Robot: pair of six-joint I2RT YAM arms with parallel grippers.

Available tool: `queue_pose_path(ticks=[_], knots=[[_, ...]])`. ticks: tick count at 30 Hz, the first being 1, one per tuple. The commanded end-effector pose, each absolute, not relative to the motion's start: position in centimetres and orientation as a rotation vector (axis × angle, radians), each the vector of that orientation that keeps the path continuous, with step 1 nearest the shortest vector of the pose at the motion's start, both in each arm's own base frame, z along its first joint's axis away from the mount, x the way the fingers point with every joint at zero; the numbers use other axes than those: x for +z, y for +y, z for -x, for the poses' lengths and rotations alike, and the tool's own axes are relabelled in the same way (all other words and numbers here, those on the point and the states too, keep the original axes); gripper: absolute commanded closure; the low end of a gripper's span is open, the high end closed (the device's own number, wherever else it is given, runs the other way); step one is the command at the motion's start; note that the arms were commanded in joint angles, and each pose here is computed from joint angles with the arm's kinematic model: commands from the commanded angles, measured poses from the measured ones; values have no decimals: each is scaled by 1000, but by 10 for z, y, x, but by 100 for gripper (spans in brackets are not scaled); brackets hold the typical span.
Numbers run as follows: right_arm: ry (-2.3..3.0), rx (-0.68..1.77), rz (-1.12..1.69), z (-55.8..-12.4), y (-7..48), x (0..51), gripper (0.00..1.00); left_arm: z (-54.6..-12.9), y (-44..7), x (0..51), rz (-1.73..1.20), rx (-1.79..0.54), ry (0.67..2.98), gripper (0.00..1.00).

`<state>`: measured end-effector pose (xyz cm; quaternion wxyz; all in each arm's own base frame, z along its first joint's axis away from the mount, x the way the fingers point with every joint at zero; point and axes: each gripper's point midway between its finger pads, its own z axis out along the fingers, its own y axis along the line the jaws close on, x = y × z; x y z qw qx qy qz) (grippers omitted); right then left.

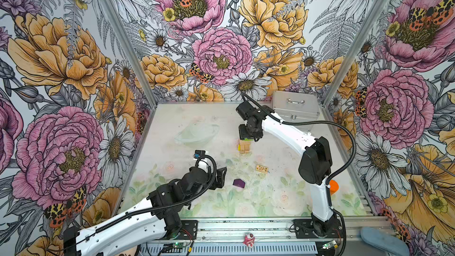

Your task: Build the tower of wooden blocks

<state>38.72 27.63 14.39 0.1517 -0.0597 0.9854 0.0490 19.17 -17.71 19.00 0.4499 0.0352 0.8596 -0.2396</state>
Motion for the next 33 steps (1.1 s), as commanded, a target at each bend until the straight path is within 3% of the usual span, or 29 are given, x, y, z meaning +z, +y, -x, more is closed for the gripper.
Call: queue_pose_path(ticks=[1, 33], knots=[[2822, 108, 184, -391, 278, 147, 50, -196, -171, 191, -52, -581, 2102, 1], [2866, 75, 277, -402, 294, 121, 50, -197, -166, 191, -48, -596, 2100, 1]])
